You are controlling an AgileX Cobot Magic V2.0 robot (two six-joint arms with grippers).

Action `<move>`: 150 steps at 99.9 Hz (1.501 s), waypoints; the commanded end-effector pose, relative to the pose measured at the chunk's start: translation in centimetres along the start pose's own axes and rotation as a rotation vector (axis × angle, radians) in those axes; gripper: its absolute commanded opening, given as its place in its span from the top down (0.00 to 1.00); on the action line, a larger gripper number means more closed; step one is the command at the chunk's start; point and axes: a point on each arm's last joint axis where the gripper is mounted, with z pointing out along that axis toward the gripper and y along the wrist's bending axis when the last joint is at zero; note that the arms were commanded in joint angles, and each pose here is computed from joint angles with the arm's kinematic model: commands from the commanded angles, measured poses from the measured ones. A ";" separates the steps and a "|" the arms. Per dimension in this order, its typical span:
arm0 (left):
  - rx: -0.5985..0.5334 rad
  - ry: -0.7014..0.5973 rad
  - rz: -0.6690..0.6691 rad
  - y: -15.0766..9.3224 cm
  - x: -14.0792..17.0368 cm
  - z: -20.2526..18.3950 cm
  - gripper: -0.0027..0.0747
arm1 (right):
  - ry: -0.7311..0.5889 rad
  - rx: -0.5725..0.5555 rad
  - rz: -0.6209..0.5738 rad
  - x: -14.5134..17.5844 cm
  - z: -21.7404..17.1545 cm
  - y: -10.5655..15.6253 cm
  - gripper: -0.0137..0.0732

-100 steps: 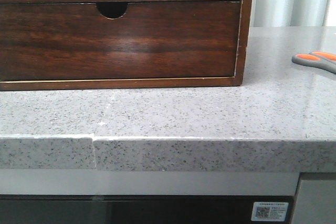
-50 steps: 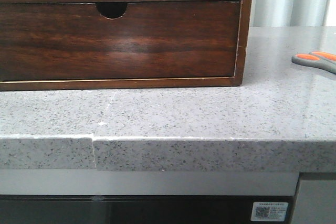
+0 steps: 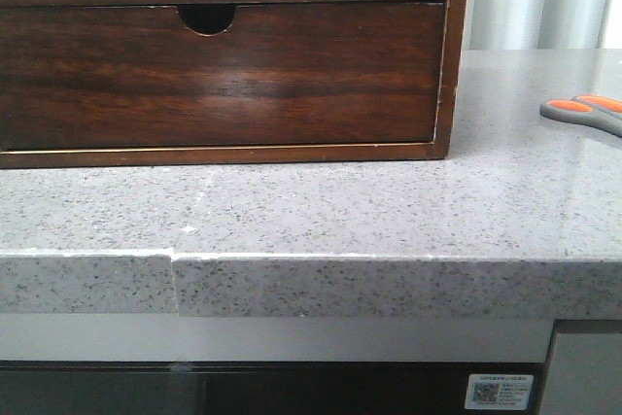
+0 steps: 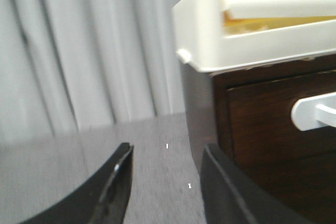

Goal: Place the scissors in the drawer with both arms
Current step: 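Close the left gripper on the white drawer handle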

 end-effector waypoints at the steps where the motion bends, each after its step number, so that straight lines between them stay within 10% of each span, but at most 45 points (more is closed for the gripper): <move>1: 0.113 -0.177 0.189 -0.9 -2.1 1.1 0.56 | -0.093 -0.019 -0.005 -1.8 -0.1 0.4 0.91; 67: 0.643 -0.139 0.731 -8.0 -4.0 9.9 0.57 | -0.097 -0.019 -0.005 -1.8 -0.1 0.4 0.91; 93: 0.652 -0.090 0.780 -8.5 -3.6 11.7 0.62 | -0.097 -0.019 -0.005 -1.8 -0.1 0.4 0.91; 116: 0.652 -0.074 0.801 -8.4 -3.4 11.8 0.99 | -0.097 -0.019 -0.005 -1.8 -0.1 0.4 0.91; 150: 0.659 -0.101 0.799 -8.6 -3.8 11.5 0.99 | -0.097 -0.019 -0.005 -1.8 -0.1 0.4 0.91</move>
